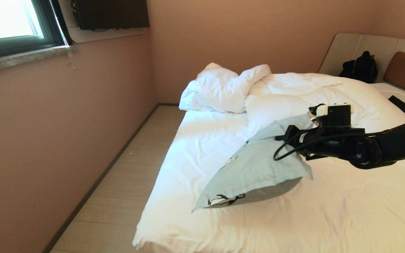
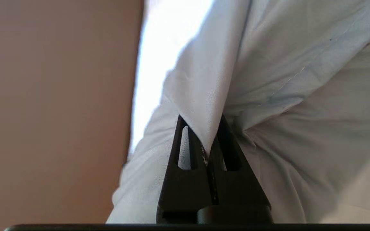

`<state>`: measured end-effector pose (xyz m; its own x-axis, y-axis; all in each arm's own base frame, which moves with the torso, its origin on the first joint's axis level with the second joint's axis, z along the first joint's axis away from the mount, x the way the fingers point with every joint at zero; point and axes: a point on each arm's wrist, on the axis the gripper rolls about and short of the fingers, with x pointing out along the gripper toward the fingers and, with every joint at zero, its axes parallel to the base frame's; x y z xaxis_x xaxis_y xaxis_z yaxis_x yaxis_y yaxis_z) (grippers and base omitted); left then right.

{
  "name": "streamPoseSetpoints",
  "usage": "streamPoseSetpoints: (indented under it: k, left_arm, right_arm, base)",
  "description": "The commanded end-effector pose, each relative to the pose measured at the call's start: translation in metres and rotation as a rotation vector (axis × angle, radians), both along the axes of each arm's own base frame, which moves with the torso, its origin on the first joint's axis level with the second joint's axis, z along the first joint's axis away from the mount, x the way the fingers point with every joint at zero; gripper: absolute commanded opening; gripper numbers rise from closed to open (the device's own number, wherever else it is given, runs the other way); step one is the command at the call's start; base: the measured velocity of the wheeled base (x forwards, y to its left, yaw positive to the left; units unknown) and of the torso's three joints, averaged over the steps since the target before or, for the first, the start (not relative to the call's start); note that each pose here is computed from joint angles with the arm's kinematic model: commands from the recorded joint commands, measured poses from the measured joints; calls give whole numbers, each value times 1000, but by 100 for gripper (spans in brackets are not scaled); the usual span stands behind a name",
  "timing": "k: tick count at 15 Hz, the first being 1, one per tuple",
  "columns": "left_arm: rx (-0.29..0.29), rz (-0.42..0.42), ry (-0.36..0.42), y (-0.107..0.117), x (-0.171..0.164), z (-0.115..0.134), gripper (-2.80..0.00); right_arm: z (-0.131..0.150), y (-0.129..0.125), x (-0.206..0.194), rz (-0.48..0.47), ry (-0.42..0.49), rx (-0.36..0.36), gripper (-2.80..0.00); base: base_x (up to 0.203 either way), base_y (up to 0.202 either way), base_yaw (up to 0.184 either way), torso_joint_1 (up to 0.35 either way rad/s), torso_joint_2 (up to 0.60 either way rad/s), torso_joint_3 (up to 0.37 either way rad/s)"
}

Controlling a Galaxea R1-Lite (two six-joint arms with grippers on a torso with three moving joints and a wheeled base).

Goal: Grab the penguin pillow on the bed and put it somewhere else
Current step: Pick up the pillow, then move to the head of the bed

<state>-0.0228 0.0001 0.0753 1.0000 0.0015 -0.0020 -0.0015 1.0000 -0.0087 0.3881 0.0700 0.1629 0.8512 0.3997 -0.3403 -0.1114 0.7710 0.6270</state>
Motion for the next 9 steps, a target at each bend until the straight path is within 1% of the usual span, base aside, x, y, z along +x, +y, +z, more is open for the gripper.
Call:
streamPoseSetpoints:
  k: [1,4,5,7,8,9]
  left_arm:
    - [-1,0,1,0,0,0,-280]
    - [-1,0,1,0,0,0,-280]
    - [-1,1,1,0,0,0,-280]
    - [-1,0,1,0,0,0,-280]
    - [-1,0,1,0,0,0,-280]
    - [1,0,1,0,0,0,-280]
  right_arm:
    - [54,-4,-31,34,-70,64,-280]
    - [82,-8,-56,65,-119,83,-280]
    - [86,-9,-64,96,-125,92,-280]
    - [91,-15,-76,187,-135,117,-280]
    - [93,-20,-79,218,-138,128,-280]
    - [96,-24,-81,227,-146,133,-280]
  base:
    - [0,0,0,0,0,0]
    - [0,0,0,0,0,0]
    - [0,0,0,0,0,0]
    - [0,0,0,0,0,0]
    - [0,0,0,0,0,0]
    - [0,0,0,0,0,0]
